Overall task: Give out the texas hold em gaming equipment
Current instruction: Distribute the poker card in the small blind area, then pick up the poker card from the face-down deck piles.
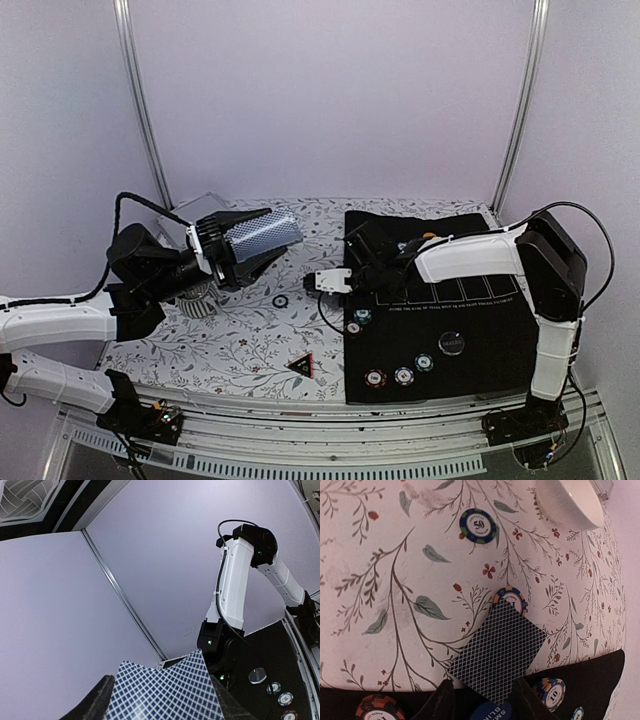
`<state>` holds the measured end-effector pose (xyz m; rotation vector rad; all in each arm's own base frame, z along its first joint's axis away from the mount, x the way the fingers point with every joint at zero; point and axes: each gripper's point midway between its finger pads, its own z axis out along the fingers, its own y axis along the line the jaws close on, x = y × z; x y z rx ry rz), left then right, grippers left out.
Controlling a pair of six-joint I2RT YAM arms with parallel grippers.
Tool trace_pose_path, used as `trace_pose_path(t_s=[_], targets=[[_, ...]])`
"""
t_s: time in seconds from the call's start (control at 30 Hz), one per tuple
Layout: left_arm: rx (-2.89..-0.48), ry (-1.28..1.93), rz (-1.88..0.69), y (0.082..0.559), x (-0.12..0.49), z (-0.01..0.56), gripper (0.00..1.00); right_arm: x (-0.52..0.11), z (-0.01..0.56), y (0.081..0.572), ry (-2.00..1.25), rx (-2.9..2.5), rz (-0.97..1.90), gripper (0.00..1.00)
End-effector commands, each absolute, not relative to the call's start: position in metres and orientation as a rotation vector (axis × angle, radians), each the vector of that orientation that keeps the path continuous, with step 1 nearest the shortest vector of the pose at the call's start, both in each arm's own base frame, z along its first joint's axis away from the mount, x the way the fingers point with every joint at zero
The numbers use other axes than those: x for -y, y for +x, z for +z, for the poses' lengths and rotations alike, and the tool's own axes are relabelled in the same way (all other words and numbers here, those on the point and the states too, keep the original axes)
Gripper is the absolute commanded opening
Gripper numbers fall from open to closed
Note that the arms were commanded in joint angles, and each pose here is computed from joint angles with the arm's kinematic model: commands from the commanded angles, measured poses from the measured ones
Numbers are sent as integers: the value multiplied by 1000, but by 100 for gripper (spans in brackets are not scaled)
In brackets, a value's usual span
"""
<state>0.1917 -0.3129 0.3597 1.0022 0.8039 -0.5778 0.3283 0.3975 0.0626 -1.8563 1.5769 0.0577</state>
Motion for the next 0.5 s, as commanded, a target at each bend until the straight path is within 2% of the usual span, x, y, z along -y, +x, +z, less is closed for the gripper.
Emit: trace_pose_path(t_s=[0.0, 0.2, 0.3, 0.4, 0.47], targets=[[-782, 988, -558, 191, 307, 366, 56, -412, 131, 318, -1751, -1496, 172, 45], [-781, 989, -560, 190, 307, 366, 56, -406, 203, 297, -1622, -1424, 297, 58], [-780, 995, -559, 190, 308, 364, 56, -397, 257, 291, -1477, -1405, 390, 74], [-777, 1010, -557, 189, 309, 362, 56, -384, 327, 284, -1311, -1367, 575, 100], [-775, 1017, -560, 189, 310, 360, 56, -375, 371, 275, -1188, -1354, 758, 99]])
